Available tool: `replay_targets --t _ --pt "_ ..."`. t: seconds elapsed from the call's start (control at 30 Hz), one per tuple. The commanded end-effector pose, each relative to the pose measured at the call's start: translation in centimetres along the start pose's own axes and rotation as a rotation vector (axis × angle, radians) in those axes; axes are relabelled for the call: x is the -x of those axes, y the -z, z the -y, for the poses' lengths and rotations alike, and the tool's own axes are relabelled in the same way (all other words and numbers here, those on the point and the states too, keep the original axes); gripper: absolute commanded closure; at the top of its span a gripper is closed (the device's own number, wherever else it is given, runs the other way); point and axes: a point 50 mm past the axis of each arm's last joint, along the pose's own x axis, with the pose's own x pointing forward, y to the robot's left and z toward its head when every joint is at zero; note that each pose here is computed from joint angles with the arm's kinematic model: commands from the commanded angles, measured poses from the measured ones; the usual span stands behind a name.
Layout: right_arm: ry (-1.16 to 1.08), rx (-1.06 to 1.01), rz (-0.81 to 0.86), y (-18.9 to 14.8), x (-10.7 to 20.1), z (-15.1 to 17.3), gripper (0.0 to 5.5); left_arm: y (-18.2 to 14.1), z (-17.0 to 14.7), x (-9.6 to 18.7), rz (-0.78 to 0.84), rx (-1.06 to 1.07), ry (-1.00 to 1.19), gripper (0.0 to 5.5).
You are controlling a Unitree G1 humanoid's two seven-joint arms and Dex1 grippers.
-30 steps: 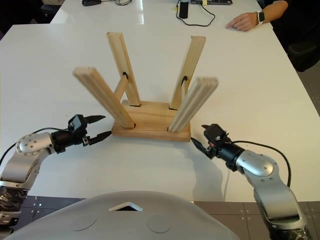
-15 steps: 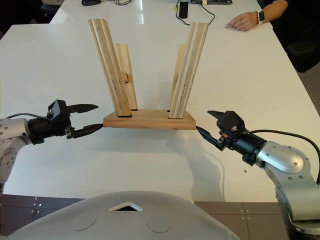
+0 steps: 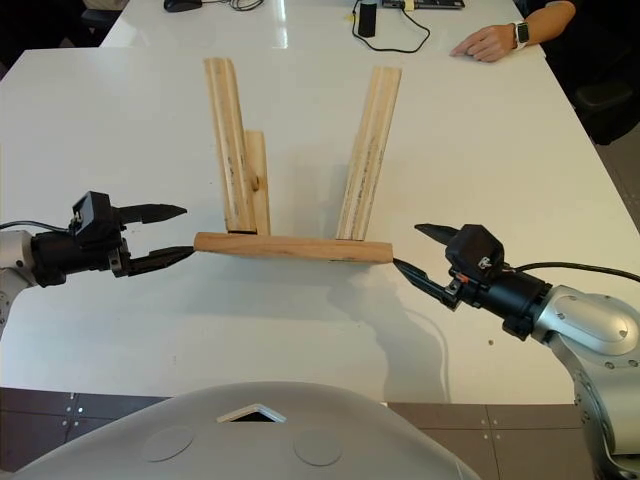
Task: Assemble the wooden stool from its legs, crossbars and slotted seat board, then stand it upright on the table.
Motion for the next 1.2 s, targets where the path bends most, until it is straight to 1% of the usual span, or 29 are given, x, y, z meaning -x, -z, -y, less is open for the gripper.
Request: replay_targets --t 0.03,0.17,0.33,0.5,0.63,0.8,0.9,1.03,1.2 --pt "-0.171 0.03 0.149 -2.2 -0.4 -1.3 2.38 -1.6 1.6 -1.2 0.087 -0.02 0.169 2.08" --pt "-0.174 0.005 0.129 -1.5 -0.3 -1.0 2.38 -0.8 1.6 -0.9 0.049 -0.013 0.176 2.08" --pt "-0.201 -0.061 0.08 0.5 0.0 -0.1 2.38 1.3 1.0 -0.7 -0.031 -0.022 0.159 2.08" --pt "-0.237 -0.11 0.019 3.0 0.2 1.1 2.38 3.4 1.1 -1.2 -0.09 -0.006 0.233 2.08" --pt "-0.278 -0.116 -0.014 4.3 0.1 1.4 2.38 5.0 0.1 -1.3 -0.15 -0.033 0.224 2.08" --pt "-0.371 -0.107 -0.02 5.1 -1.4 0.9 2.38 6.6 -1.0 -1.7 -0.162 -0.021 0.228 2.08" --pt "-0.401 -0.095 -0.014 5.6 -3.1 0.8 2.38 7.4 -1.1 -2.5 -0.164 -0.025 0.277 2.08" --pt "-0.417 -0.094 -0.034 7.2 -4.9 1.0 2.38 8.1 -0.8 -4.1 -0.161 -0.025 0.345 2.08" --pt "-0.467 -0.067 -0.064 8.6 -6.2 0.4 2.38 9.1 -1.0 -6.3 -0.154 -0.032 0.324 2.08"
